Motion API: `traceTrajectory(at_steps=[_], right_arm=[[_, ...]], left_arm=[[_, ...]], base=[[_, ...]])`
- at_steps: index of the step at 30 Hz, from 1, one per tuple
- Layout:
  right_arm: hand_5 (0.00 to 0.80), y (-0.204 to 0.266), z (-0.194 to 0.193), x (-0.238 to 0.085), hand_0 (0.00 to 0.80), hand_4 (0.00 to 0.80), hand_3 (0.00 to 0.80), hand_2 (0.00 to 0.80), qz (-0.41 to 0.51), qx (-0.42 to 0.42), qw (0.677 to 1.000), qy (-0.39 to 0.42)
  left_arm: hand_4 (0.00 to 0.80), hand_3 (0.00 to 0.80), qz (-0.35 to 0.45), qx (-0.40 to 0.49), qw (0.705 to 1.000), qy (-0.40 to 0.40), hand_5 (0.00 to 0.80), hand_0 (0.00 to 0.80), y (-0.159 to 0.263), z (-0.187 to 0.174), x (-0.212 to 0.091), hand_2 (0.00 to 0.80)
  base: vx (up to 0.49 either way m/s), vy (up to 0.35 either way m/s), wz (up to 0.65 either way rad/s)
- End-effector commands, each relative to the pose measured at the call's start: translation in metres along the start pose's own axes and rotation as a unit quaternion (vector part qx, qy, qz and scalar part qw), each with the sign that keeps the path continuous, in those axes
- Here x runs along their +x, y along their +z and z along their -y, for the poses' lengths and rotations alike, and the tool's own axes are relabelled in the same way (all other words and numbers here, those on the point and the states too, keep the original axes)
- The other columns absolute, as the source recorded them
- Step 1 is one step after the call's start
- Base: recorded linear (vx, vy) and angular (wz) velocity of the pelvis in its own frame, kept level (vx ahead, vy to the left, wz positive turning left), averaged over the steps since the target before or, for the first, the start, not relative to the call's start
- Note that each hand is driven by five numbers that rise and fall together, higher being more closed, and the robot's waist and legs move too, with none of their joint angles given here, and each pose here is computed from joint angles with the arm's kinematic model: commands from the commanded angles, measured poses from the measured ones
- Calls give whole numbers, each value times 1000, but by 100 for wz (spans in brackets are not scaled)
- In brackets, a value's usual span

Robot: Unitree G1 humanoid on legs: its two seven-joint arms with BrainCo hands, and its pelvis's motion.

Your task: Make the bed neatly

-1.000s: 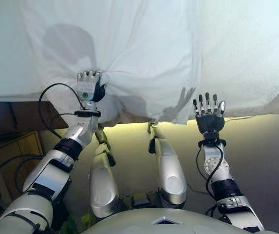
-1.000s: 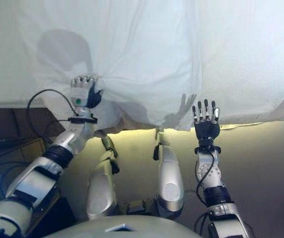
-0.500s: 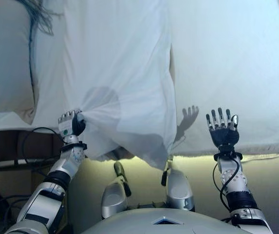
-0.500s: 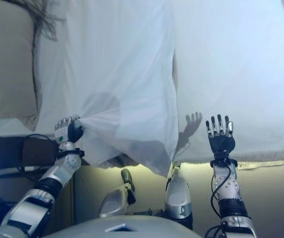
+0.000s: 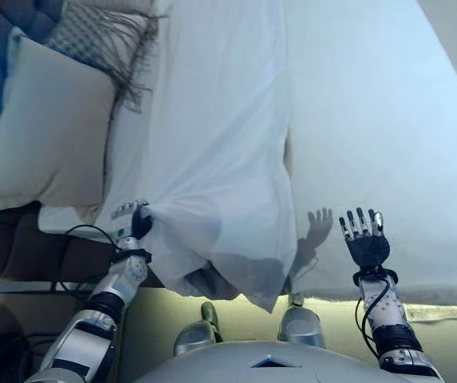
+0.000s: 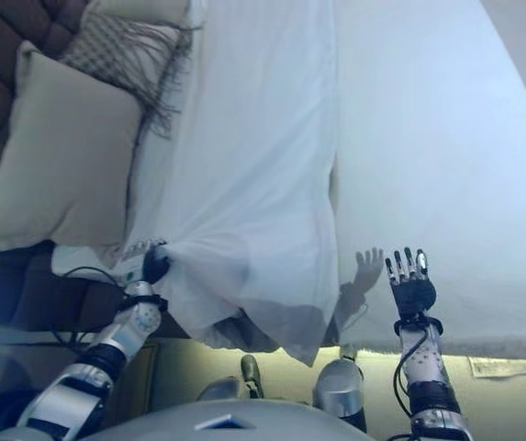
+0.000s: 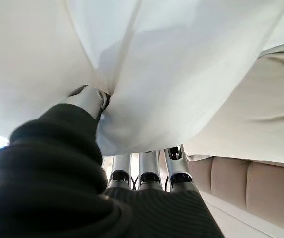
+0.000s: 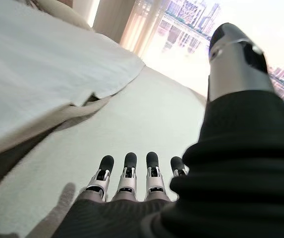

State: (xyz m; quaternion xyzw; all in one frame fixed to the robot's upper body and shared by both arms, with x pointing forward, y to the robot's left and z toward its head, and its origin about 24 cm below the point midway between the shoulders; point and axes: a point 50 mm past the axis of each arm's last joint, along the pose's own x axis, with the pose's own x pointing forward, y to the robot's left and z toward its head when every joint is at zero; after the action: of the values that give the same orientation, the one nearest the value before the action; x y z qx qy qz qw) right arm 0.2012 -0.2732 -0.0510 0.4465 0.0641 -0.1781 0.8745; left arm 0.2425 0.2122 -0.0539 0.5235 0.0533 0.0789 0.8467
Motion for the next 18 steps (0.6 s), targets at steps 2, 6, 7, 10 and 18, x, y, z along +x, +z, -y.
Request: traceTrajectory(at_steps=[2,6,7,10,18], right_arm=[[0,-8,1,-5,0,0,0,0,51,28,998,-7],[0,-13,-3,-3,0,0,0,0,57,40,997,-14],[0,-14,-4,-2,0,0,0,0,58,42,997,-15],[0,-17,-8,-1,0,0,0,0,60,50,997,-16],[0,-21,-16,1,0,0,0,0,56,67,996,-10]], left_arm=[[577,577,-77,88,992,-50,577,577,-78,-11,-49,577],[0,0,-61,70,992,-80,0,0,-72,-3,-54,0],[0,0,-57,66,993,-84,0,0,-71,-3,-55,0],[0,0,-42,60,993,-94,0,0,-70,-3,-56,0],[0,0,-10,87,989,-120,0,0,-78,-19,-54,0]], base=[[41,-77,15],[29,-63,10],[5,-61,3],[-5,-57,9],[1,-51,10]])
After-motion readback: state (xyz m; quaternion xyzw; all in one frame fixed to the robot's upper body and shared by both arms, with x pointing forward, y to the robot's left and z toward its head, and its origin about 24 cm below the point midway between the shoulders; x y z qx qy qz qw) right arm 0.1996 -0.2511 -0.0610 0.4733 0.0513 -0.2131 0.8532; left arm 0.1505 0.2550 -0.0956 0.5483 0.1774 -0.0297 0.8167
